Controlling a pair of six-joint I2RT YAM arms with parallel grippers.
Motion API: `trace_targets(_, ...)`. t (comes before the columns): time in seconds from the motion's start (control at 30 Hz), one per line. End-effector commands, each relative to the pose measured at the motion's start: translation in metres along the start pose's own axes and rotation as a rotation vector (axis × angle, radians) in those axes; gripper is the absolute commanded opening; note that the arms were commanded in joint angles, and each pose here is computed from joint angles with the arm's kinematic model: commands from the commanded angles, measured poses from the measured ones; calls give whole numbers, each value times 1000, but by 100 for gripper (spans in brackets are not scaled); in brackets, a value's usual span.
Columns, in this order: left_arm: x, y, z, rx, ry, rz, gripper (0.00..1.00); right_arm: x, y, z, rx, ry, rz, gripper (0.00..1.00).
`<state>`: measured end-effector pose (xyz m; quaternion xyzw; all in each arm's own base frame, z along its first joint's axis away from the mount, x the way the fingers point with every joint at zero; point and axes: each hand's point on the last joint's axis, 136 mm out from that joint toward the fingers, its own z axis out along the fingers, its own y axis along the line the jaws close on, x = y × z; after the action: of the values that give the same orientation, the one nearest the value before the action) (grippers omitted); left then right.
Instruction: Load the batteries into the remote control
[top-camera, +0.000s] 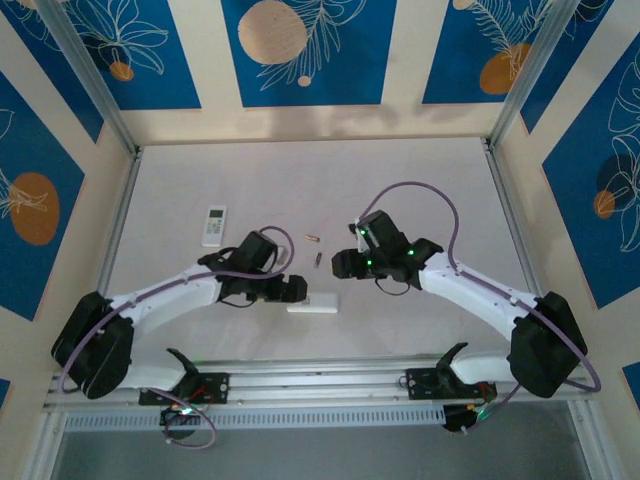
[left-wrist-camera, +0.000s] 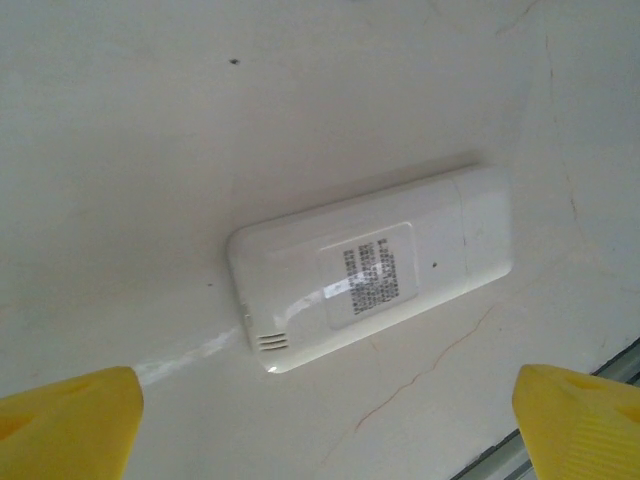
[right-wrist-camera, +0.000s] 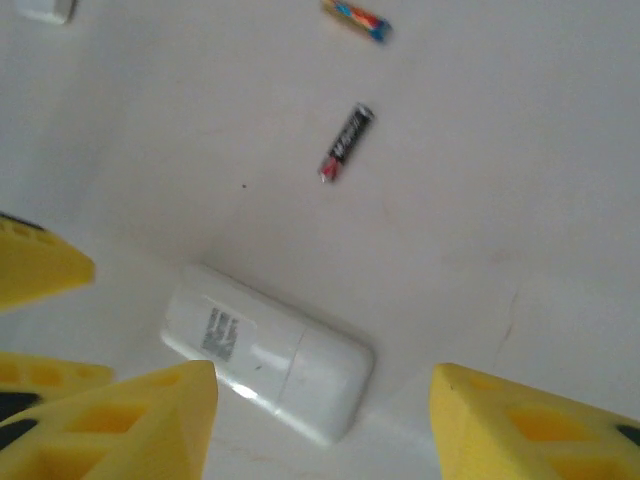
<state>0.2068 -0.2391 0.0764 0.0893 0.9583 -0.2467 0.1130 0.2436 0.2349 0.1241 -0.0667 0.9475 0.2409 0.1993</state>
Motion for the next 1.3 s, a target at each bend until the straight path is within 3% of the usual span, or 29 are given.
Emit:
trace_targets(0.0,2,2,7,-59,23,-21,89,55,-7,12,74,211,304,58)
trace_targets(0.27,10,-1,29,-67,89,-28,79,68,-11,46,276,316,188,55)
trace_targets(0.8,24,18,55,-133,172,-38,57,97,-31,77,399,412,149,45)
trace_targets(1.13,37,54,56,-277,165,-74,43,105,-88,49,511,408,272,34)
trace_targets(1.27,36,51,57,-257,158,-80,41,93,-95,35,420,352,326,33)
